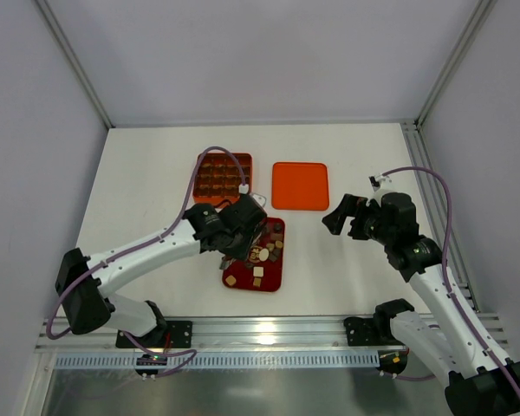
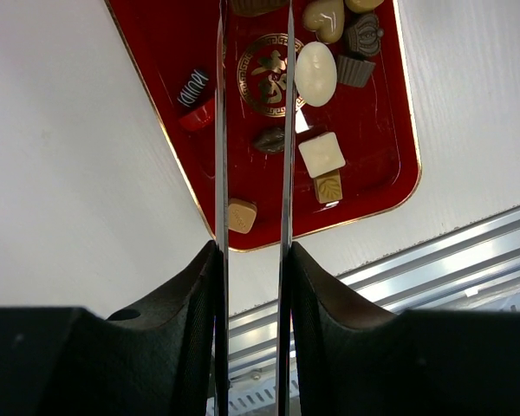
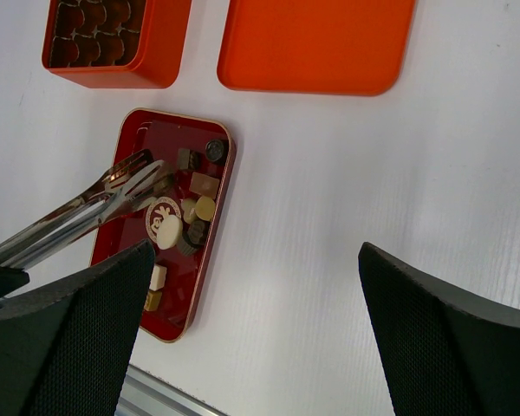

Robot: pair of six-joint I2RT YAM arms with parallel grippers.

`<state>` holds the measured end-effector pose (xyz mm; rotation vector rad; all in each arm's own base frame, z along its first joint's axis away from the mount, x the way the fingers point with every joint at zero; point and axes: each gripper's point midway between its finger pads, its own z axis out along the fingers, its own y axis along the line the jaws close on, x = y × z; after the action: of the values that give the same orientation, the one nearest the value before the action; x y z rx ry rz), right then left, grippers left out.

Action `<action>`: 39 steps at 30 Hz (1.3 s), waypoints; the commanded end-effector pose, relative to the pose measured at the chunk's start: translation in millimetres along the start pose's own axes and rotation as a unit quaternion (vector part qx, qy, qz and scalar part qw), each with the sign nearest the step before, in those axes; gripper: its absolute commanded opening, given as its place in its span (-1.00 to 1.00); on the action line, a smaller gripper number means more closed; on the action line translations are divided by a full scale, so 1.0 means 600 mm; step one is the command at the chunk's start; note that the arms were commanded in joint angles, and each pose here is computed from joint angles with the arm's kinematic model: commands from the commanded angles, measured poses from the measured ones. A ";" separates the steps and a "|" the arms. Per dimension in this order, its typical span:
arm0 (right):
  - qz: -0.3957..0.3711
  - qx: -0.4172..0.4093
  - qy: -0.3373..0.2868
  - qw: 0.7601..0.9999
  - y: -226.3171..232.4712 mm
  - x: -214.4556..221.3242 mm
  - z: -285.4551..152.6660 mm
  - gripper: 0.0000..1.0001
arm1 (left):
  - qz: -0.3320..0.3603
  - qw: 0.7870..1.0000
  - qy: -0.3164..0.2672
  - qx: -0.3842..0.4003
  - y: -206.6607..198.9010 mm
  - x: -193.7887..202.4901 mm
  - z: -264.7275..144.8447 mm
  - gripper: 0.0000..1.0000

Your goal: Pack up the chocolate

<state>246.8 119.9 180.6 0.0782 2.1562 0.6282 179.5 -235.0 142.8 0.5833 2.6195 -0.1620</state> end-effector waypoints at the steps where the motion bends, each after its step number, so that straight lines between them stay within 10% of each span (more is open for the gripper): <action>1: -0.001 -0.009 -0.017 1.000 0.009 -0.014 0.000 1.00 | -0.009 0.999 -0.038 0.005 -0.001 -0.029 -0.033 -0.41; 39: -0.012 -0.011 -0.002 1.000 0.012 -0.027 0.029 0.99 | -0.110 0.984 -0.127 -0.063 0.197 -0.298 -0.036 -0.39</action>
<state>256.6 123.4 162.4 0.0836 2.2216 0.6186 340.9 -187.5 219.6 0.2111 2.4979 -0.0964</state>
